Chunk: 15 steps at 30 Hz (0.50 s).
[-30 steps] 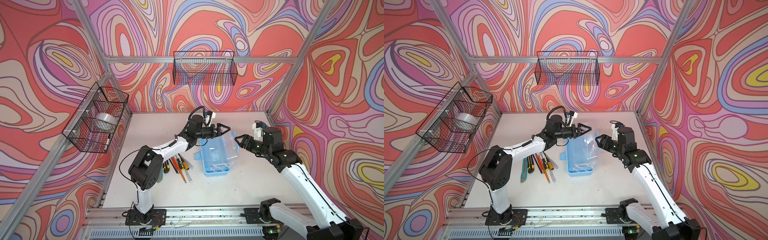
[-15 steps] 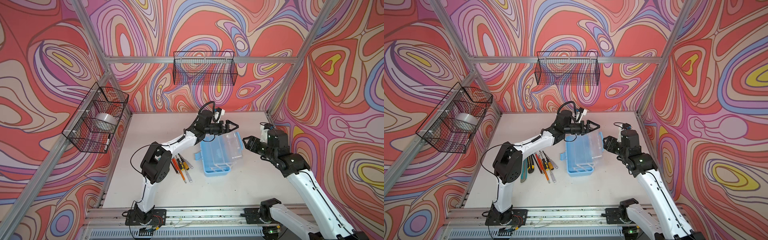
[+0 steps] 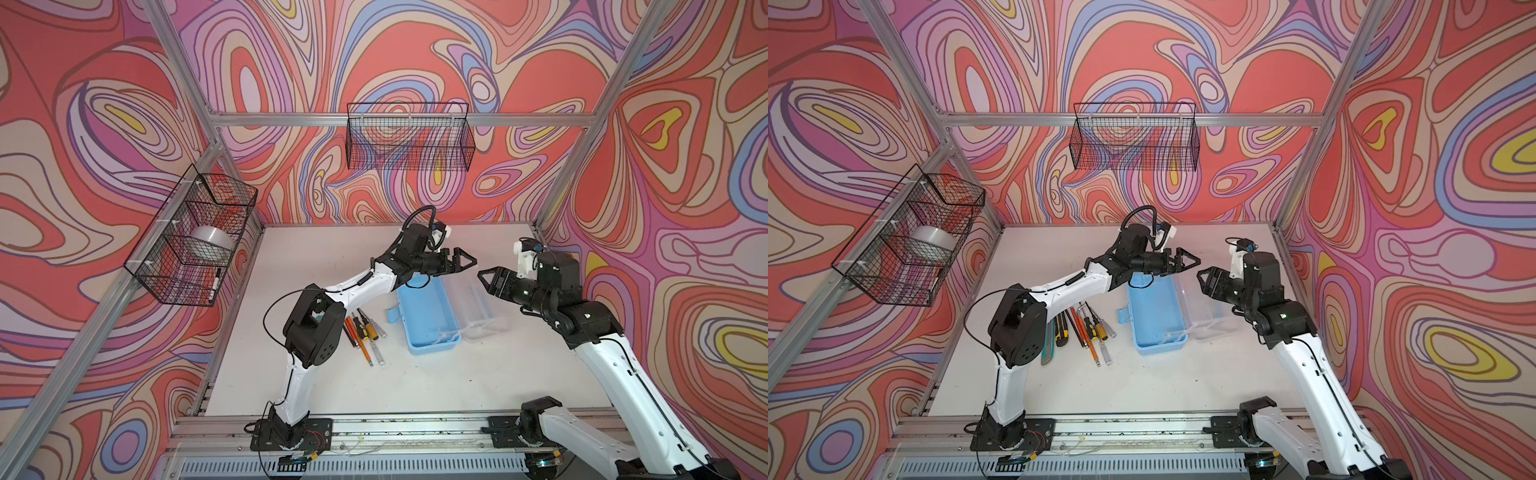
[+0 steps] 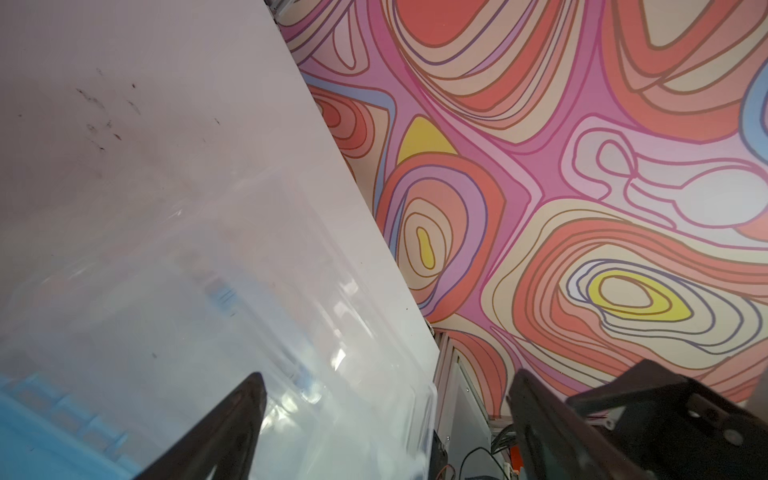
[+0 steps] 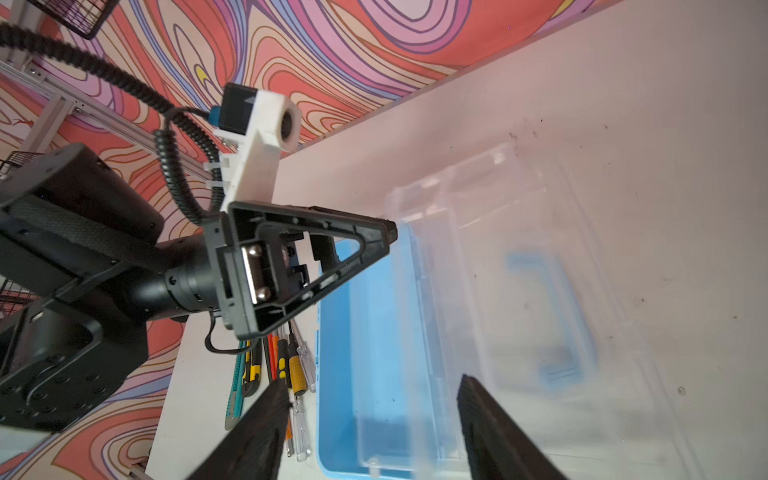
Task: Pack the tool kit
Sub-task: 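Swing the clear lid open with the right gripper while the left steadies the box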
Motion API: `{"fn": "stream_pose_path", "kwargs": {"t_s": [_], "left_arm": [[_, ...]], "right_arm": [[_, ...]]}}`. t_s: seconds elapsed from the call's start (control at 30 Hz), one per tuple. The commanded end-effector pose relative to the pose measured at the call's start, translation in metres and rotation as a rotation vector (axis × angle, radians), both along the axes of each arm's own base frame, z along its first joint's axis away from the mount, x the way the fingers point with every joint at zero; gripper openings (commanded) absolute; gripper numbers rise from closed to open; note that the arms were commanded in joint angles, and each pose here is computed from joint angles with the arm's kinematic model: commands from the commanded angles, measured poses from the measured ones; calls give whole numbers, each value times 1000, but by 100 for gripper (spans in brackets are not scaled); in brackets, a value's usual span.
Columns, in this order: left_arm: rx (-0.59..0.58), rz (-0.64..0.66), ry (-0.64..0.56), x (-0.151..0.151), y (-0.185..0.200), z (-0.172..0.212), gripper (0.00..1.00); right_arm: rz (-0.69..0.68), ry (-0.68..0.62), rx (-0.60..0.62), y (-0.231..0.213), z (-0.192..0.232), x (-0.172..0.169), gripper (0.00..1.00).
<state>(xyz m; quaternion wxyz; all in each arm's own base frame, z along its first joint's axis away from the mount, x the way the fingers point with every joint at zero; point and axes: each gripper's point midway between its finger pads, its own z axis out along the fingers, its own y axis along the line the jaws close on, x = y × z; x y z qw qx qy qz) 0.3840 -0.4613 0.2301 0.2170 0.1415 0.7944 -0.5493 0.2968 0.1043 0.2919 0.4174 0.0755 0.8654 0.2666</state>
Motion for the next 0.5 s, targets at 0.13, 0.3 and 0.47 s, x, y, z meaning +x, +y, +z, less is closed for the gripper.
{"fn": "stream_pose_path", "kwargs": {"t_s": [0.13, 0.3, 0.47], "left_arm": [[37, 39, -116, -2, 22, 35, 93], [50, 102, -150, 2, 53, 49, 94], [206, 265, -219, -6, 105, 45, 100]], "right_arm": [[75, 15, -1, 20, -13, 7, 67], [115, 0, -55, 44, -13, 4, 65], [175, 7, -150, 88, -30, 1, 63]]}}
